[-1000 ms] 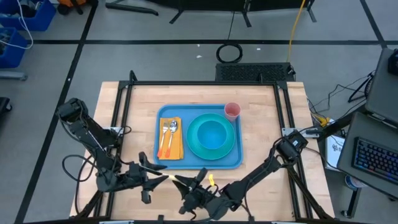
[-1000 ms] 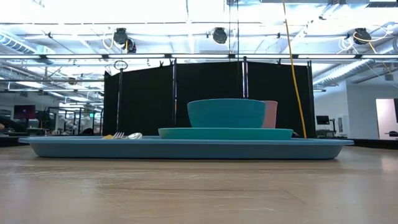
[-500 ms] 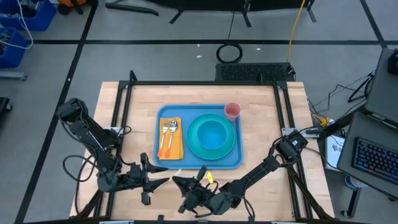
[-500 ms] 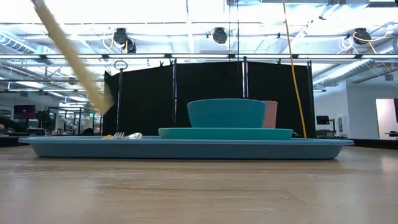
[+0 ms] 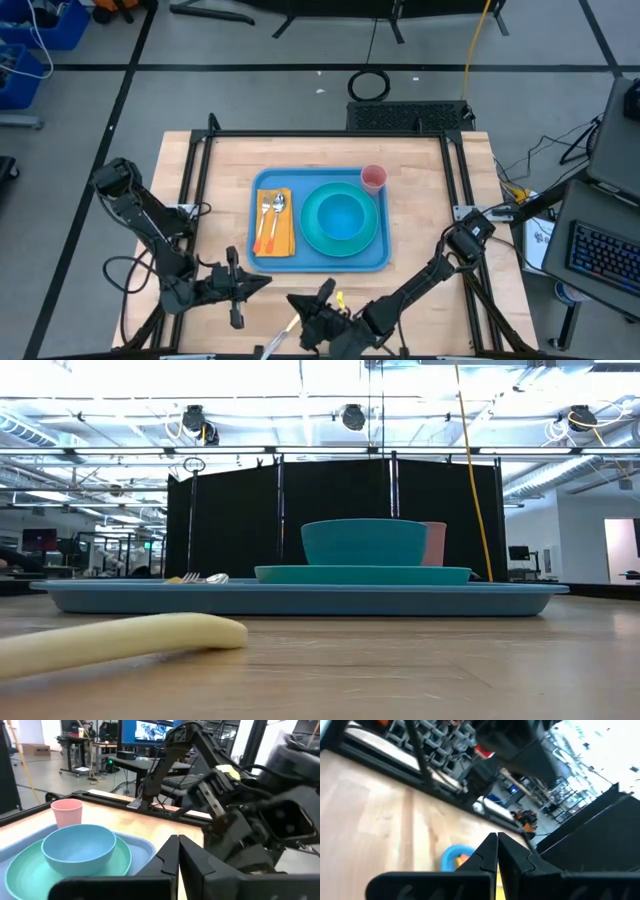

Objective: Set up tray
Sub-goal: Put the yellow knife on the yellow table napkin

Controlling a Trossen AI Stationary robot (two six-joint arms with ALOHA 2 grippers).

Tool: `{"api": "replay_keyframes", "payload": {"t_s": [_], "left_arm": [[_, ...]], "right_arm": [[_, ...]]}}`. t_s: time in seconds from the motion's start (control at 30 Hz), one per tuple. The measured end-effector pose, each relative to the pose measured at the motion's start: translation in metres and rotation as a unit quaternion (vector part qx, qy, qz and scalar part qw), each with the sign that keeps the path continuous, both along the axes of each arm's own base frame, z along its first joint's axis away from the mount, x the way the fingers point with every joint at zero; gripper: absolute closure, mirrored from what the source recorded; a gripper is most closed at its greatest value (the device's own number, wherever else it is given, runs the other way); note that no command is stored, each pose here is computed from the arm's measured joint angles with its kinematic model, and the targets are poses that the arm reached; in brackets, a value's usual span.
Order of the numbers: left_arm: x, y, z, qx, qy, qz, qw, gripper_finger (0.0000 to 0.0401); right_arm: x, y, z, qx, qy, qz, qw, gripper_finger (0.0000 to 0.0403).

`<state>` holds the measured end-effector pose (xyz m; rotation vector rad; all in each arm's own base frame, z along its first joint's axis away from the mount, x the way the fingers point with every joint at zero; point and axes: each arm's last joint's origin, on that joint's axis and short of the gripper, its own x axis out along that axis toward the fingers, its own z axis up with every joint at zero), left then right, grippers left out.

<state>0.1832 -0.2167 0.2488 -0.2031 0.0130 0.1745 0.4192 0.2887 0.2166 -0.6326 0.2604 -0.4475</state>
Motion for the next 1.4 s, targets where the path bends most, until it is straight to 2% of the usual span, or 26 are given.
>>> {"api": "replay_keyframes", "payload": {"t_s": [0.2, 0.3, 0.33, 0.4, 0.47, 0.53, 0.63, 0.67, 0.8, 0.93, 1.23, 1.33, 1.4], "left_arm": [[0.000, 0.000, 0.000, -0.001, 0.000, -0.001, 1.000, 0.0389], [0.000, 0.000, 0.000, -0.008, -0.002, -0.002, 1.000, 0.0377], [-0.001, -0.001, 0.000, -0.013, -0.002, -0.002, 1.000, 0.0375], [-0.001, -0.001, 0.000, -0.017, -0.003, -0.005, 1.000, 0.0374], [-0.001, -0.001, 0.000, -0.016, -0.003, -0.010, 1.000, 0.0378], [-0.001, -0.001, 0.000, -0.009, -0.002, -0.014, 1.000, 0.0384], [0.000, -0.002, 0.000, -0.002, 0.002, -0.029, 1.000, 0.0395], [-0.001, -0.003, -0.001, -0.001, 0.005, -0.036, 0.999, 0.0397], [-0.002, -0.004, -0.002, -0.009, 0.006, -0.048, 0.999, 0.0389], [-0.003, -0.005, -0.002, -0.007, 0.007, -0.050, 0.999, 0.0369], [-0.003, -0.005, -0.002, 0.005, 0.009, -0.050, 0.999, 0.0355], [-0.003, -0.005, -0.002, 0.014, 0.010, -0.050, 0.999, 0.0355], [-0.003, -0.005, -0.002, 0.022, 0.011, -0.045, 0.999, 0.0355]], "right_arm": [[-0.003, 0.003, -0.006, 0.024, 0.011, 0.018, 0.999, 0.0399], [-0.005, 0.004, -0.005, 0.034, 0.056, 0.091, 0.994, 0.0399], [-0.006, 0.002, -0.004, 0.060, 0.078, 0.122, 0.988, 0.0399], [-0.009, -0.007, 0.003, 0.141, 0.131, 0.180, 0.965, 0.0399], [-0.007, -0.021, 0.009, 0.213, 0.184, 0.229, 0.932, 0.0399], [-0.006, -0.033, 0.009, 0.242, 0.238, 0.267, 0.902, 0.0399], [-0.007, -0.048, -0.001, 0.263, 0.319, 0.281, 0.866, 0.0401], [-0.007, -0.052, -0.003, 0.269, 0.334, 0.278, 0.860, 0.0402], [-0.005, -0.065, -0.004, 0.303, 0.353, 0.248, 0.850, 0.0393], [-0.005, -0.075, -0.018, 0.314, 0.377, 0.246, 0.836, 0.0356], [-0.004, -0.084, -0.042, 0.300, 0.360, 0.259, 0.844, 0.0215], [-0.001, -0.089, -0.044, 0.298, 0.338, 0.271, 0.850, 0.0182], [0.000, -0.095, -0.049, 0.298, 0.343, 0.279, 0.846, 0.0168]]}}
